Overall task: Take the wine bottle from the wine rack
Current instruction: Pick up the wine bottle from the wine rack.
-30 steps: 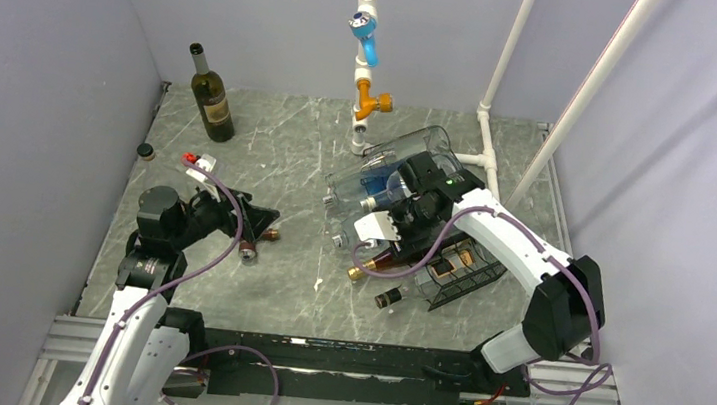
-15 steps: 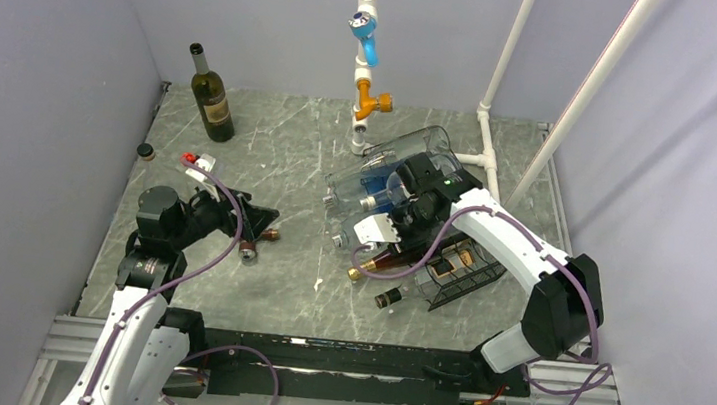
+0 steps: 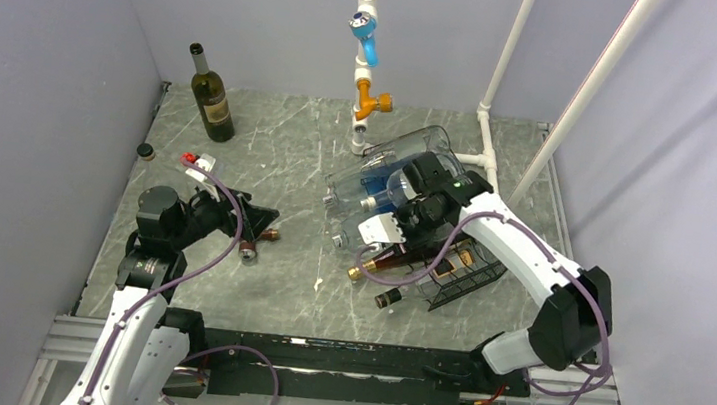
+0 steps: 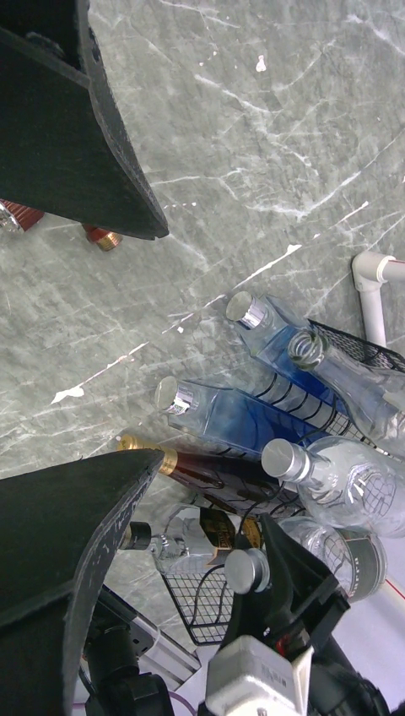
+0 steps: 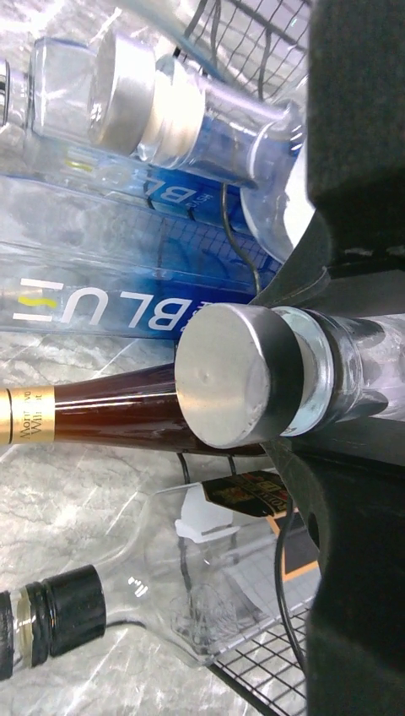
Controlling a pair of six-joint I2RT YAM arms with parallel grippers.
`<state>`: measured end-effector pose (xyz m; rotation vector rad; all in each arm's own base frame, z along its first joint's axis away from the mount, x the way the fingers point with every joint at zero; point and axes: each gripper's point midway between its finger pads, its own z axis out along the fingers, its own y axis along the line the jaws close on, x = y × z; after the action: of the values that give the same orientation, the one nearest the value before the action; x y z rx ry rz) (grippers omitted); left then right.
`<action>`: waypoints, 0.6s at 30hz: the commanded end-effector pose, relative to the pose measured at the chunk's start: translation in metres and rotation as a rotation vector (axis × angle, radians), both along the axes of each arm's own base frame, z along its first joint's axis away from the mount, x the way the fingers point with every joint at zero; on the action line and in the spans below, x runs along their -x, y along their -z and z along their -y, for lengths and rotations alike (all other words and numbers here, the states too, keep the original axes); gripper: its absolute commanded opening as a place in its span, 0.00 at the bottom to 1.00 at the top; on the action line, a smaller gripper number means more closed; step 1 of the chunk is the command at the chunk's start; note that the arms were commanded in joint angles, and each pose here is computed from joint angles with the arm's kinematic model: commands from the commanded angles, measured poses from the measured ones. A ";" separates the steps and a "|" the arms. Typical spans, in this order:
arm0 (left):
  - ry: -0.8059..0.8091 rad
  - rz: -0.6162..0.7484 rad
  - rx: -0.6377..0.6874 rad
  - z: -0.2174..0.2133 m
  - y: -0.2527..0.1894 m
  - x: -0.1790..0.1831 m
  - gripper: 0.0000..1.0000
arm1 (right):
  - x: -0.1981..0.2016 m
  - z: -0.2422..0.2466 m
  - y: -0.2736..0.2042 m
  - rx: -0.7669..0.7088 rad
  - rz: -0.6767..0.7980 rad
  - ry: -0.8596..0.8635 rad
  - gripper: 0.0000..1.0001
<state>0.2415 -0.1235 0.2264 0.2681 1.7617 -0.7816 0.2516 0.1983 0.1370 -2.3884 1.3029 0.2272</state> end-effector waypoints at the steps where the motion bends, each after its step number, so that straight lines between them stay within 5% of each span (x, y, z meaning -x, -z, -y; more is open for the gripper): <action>1: 0.015 0.046 0.004 0.001 -0.011 -0.001 1.00 | 0.011 -0.005 -0.035 -0.106 0.019 -0.004 0.00; 18: 0.018 0.047 0.005 0.001 -0.011 -0.001 0.99 | 0.005 0.021 -0.098 -0.459 0.008 0.158 0.00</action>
<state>0.2417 -0.1231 0.2263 0.2662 1.7621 -0.7809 0.2548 0.1770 0.2114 -2.0173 1.2653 0.3270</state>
